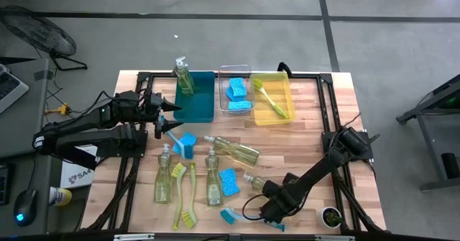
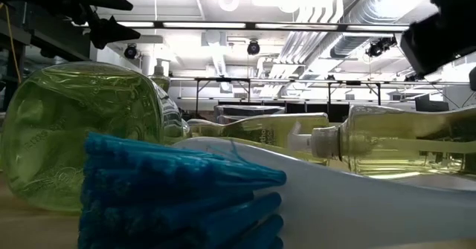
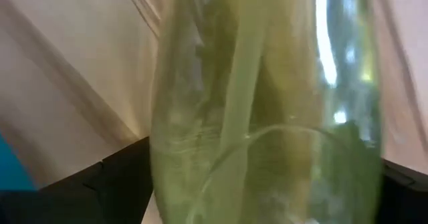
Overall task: Pick & Place Kitchen Sink Supplies
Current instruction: Put the dishwashing liquid into the blue bin
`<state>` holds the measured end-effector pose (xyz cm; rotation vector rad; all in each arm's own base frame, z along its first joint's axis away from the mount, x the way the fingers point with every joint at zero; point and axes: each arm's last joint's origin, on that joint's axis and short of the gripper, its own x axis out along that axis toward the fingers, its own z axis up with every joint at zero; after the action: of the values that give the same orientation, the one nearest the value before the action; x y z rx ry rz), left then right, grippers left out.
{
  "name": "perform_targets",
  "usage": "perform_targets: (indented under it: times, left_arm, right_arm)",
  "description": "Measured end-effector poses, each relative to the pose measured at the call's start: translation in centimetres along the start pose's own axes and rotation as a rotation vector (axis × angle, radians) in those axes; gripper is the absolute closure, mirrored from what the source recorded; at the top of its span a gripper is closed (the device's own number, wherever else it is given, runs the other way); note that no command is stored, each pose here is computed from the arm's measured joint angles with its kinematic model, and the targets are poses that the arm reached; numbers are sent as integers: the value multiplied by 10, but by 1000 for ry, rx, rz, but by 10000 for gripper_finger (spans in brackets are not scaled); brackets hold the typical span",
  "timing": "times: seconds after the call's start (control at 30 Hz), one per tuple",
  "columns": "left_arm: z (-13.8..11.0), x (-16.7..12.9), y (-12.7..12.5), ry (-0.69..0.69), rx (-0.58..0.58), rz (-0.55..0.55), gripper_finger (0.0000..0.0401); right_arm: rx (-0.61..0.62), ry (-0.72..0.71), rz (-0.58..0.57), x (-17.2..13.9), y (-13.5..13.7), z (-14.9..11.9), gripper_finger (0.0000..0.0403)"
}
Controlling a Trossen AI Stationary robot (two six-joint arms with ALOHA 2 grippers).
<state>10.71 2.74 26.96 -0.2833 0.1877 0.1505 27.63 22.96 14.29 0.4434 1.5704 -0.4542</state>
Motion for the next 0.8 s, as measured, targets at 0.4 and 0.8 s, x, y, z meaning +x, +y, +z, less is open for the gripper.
perform_targets:
  times: [0.4, 0.8]
  left_arm:
    - [0, 0, 0, 5, -5, -2, 62]
    - [-1, 0, 0, 8, -16, -8, 62]
  right_arm:
    - [-13, -160, 30, 21, -4, -32, 94]
    - [33, -320, 40, 16, -2, -41, 171]
